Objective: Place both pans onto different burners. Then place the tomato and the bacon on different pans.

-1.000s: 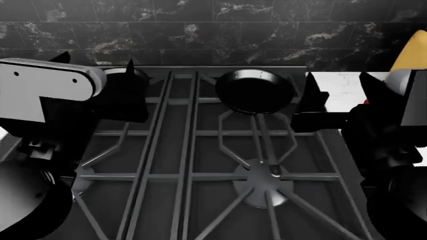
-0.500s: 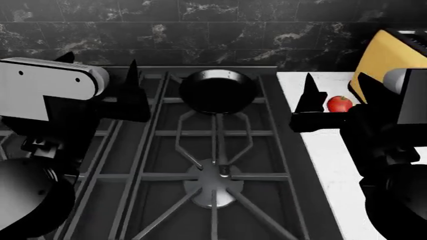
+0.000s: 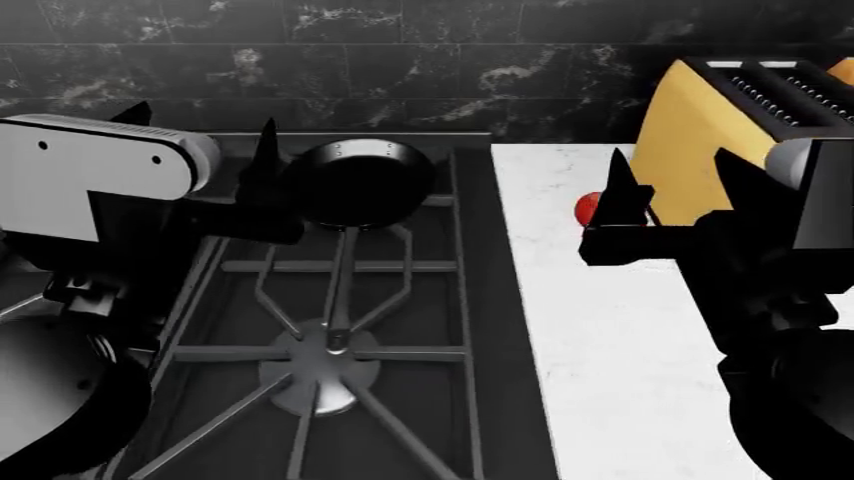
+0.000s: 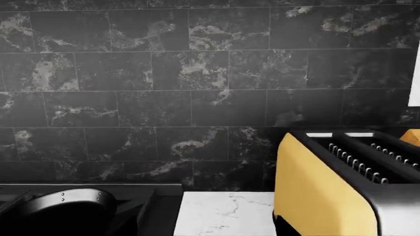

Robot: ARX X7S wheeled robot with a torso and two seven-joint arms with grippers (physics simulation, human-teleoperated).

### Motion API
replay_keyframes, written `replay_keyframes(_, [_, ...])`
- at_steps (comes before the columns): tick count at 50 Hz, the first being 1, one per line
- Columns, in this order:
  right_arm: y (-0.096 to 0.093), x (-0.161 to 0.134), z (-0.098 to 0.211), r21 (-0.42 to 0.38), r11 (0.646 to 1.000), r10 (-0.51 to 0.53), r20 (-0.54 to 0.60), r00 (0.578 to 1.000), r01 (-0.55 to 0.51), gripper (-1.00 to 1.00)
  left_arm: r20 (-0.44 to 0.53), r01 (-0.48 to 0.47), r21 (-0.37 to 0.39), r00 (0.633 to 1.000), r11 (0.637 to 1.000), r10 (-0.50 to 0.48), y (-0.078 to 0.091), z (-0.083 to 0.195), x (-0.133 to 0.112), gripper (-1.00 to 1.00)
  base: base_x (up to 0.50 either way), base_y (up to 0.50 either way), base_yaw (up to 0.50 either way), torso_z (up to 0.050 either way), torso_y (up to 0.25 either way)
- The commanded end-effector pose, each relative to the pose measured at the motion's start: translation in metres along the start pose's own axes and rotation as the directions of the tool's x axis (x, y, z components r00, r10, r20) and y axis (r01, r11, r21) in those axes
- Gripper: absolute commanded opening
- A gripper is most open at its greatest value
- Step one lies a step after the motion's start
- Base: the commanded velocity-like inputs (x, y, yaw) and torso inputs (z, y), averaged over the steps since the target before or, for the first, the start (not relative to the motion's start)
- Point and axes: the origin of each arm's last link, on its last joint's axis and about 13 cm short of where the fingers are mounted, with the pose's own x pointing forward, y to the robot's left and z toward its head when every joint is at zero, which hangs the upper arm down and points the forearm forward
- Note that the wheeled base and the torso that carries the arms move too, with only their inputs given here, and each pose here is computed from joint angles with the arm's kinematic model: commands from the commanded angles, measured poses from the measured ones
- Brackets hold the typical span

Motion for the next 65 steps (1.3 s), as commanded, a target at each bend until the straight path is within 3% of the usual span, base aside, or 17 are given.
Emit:
replay_keyframes(1, [0.0003, 0.001, -0.0005, -0.001, 1.0, 0.001, -0.002, 1.0, -0.001, 1.0, 0.0, 0.002, -0.001, 1.0, 1.0, -0.002, 0.0, -0.0001, 0.0004, 1.0, 0.0, -0.34, 0.0, 0.0, 0.0])
replay_keyframes(65, [0.0021, -0.0028, -0.0011, -0.01, 1.0, 0.016, -0.003, 1.0, -0.016, 1.0, 0.0, 0.001, -0.006, 1.0, 1.0, -0.001, 0.0014, -0.002, -0.004, 1.0, 0.0, -0.28, 0.0, 0.0, 0.0])
